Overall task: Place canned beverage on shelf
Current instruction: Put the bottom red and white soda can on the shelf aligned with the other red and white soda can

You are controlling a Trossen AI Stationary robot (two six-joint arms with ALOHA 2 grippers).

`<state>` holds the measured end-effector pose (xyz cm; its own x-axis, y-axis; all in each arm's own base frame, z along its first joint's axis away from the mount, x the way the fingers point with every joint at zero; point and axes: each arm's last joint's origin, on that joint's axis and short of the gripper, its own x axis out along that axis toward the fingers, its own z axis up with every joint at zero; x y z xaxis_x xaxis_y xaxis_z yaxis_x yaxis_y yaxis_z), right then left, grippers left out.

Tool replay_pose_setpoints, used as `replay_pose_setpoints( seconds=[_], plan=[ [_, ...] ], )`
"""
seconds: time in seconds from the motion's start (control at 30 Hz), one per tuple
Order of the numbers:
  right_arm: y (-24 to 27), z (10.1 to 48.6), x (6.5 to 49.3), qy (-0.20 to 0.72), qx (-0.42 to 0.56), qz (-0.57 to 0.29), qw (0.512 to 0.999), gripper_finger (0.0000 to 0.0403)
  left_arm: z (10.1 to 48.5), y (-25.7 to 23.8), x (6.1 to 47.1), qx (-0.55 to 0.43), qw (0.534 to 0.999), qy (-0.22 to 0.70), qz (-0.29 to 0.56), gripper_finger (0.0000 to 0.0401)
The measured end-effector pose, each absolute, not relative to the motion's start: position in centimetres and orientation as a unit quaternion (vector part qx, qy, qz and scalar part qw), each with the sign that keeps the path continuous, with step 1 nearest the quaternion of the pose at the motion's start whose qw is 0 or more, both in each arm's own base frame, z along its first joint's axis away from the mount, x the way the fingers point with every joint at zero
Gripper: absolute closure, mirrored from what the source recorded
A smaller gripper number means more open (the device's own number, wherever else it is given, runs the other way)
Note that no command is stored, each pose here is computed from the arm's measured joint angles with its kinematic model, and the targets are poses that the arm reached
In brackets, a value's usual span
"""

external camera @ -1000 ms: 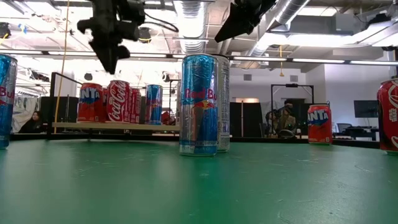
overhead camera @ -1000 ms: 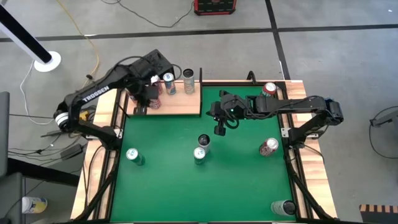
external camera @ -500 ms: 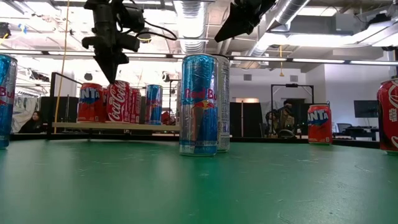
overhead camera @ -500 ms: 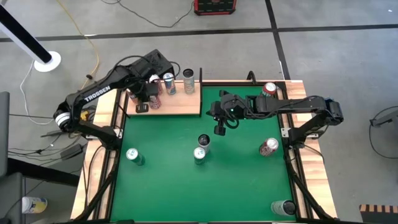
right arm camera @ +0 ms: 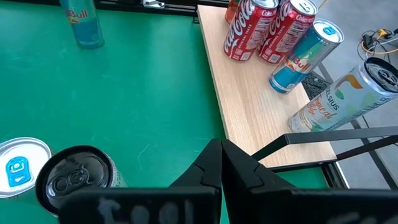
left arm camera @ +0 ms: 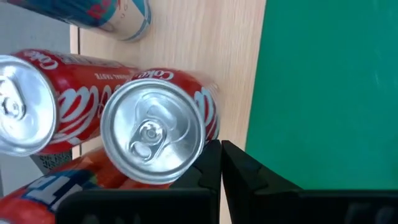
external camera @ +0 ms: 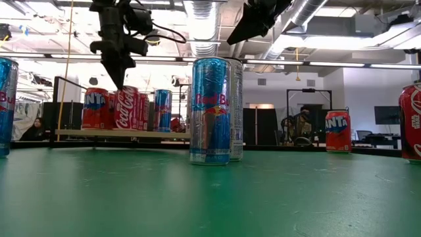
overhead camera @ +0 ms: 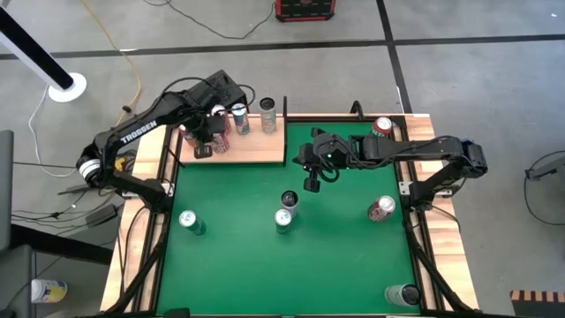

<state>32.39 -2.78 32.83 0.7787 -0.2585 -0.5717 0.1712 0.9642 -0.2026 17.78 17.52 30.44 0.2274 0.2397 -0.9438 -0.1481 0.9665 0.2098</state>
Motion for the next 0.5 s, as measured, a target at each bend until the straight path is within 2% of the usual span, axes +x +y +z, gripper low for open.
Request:
replay_pose_setpoints(
  seconds=[0.2,0.5],
  plan=[
    [-2.7,32.8,32.4,0.313,-0.063,-0.116,0.940,0.0378,29.3,18.1,18.2,0.024,0.761,0.638,0.118,0.0401],
    [-2.7,32.8,32.3,0.315,-0.063,-0.115,0.940,0.0378,29.3,18.2,18.4,0.034,0.758,0.639,0.130,0.0401]
  ],
)
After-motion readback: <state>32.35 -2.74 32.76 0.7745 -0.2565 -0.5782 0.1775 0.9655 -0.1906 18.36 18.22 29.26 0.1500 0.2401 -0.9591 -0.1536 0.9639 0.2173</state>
